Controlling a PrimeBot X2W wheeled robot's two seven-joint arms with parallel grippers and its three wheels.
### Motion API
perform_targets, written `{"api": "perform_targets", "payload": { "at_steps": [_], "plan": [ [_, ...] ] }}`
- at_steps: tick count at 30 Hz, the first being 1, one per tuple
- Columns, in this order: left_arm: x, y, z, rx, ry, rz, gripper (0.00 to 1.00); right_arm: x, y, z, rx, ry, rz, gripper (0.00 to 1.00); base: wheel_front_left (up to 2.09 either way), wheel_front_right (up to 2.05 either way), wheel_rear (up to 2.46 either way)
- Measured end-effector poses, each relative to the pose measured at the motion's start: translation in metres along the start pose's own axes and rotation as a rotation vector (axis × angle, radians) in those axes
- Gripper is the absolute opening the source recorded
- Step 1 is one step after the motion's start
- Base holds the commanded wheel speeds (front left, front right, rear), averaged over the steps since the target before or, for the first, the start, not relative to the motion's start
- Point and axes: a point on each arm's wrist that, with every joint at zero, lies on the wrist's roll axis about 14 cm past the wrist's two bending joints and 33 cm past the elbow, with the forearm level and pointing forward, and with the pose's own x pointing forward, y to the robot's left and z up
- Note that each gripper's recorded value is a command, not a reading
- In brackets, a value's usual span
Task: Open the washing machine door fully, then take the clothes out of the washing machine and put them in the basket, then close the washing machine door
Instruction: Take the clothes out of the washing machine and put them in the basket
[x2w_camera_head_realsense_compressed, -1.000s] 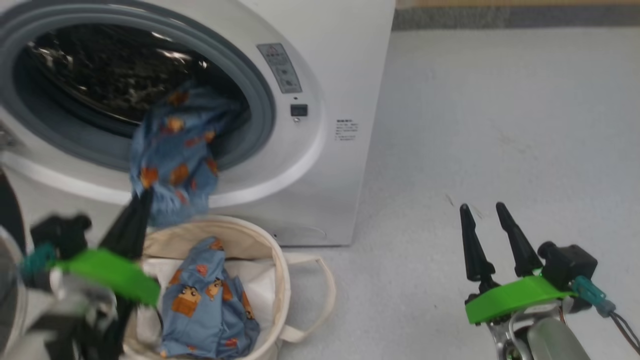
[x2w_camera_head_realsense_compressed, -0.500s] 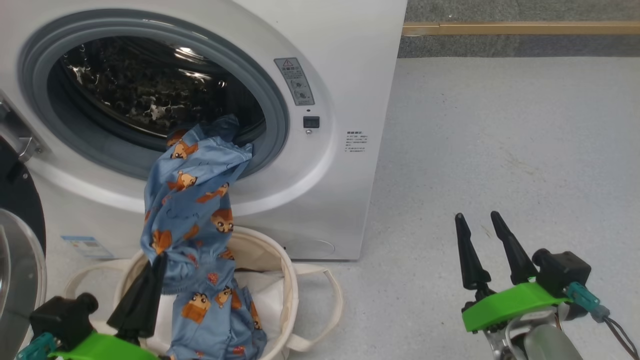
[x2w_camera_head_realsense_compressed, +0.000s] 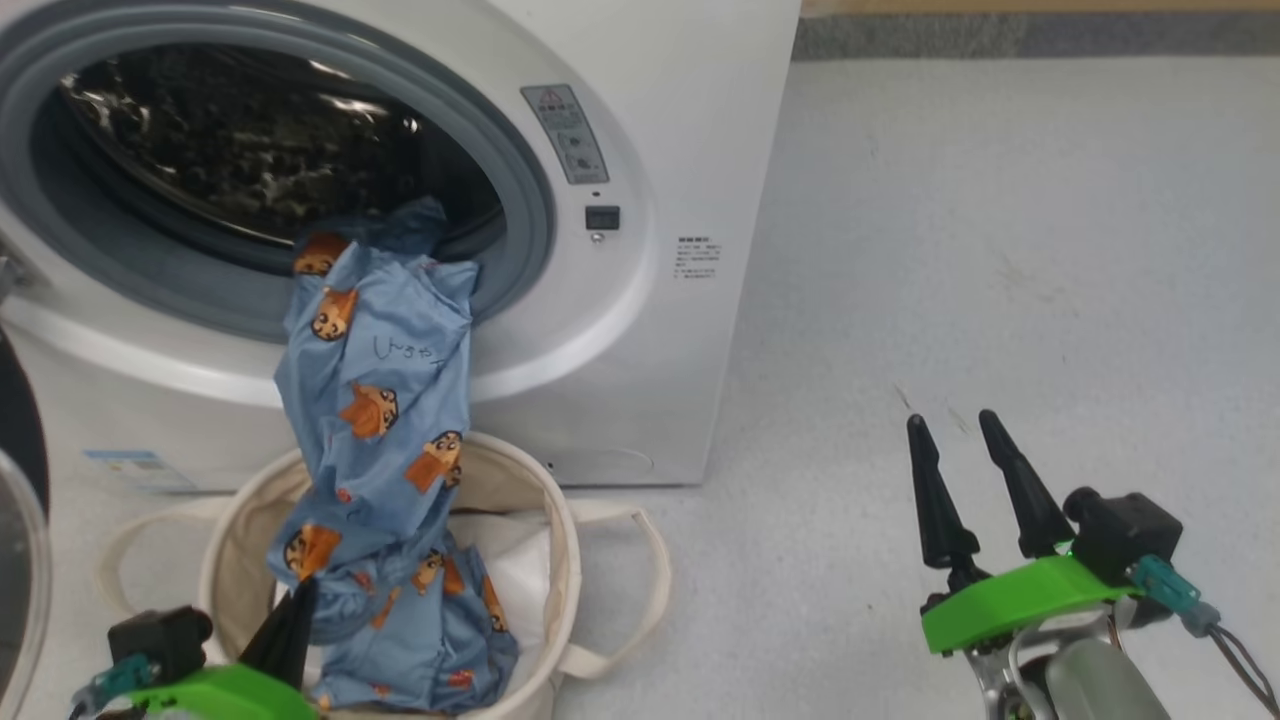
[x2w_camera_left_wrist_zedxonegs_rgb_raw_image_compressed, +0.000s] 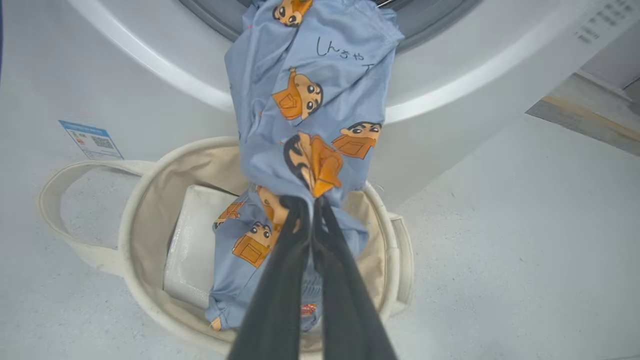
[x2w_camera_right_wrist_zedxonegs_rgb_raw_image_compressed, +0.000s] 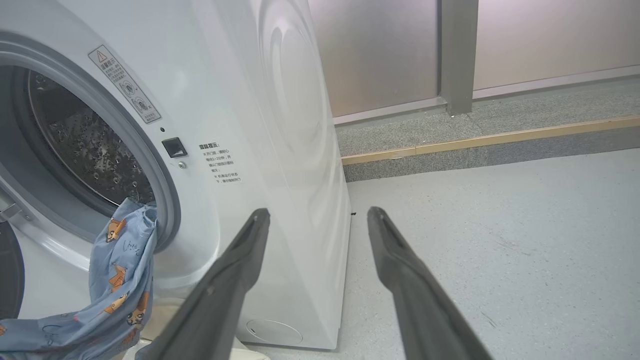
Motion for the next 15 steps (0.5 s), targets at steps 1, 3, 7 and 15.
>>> {"api": "perform_targets", "payload": {
  "at_steps": [1,3,7,15],
  "plan": [
    [0.006,0.003,-0.007,-0.005,0.023,0.007,0.0,0.001,-0.001,-0.001,-0.001,0.002,-0.004,1.0,0.0,0.0,0.0],
    [0.016,0.006,-0.022,-0.038,0.067,0.014,0.0,0.003,-0.004,-0.002,-0.003,0.006,-0.009,1.0,0.0,0.0,0.0],
    [0.029,0.01,-0.046,-0.06,0.144,0.031,0.0,0.008,-0.008,-0.003,-0.011,0.006,-0.018,1.0,0.0,0.0,0.0],
    [0.053,0.032,-0.093,-0.115,0.306,0.14,0.0,0.019,-0.023,-0.008,-0.032,0.018,-0.053,1.0,0.0,0.0,0.0]
  ]
}}
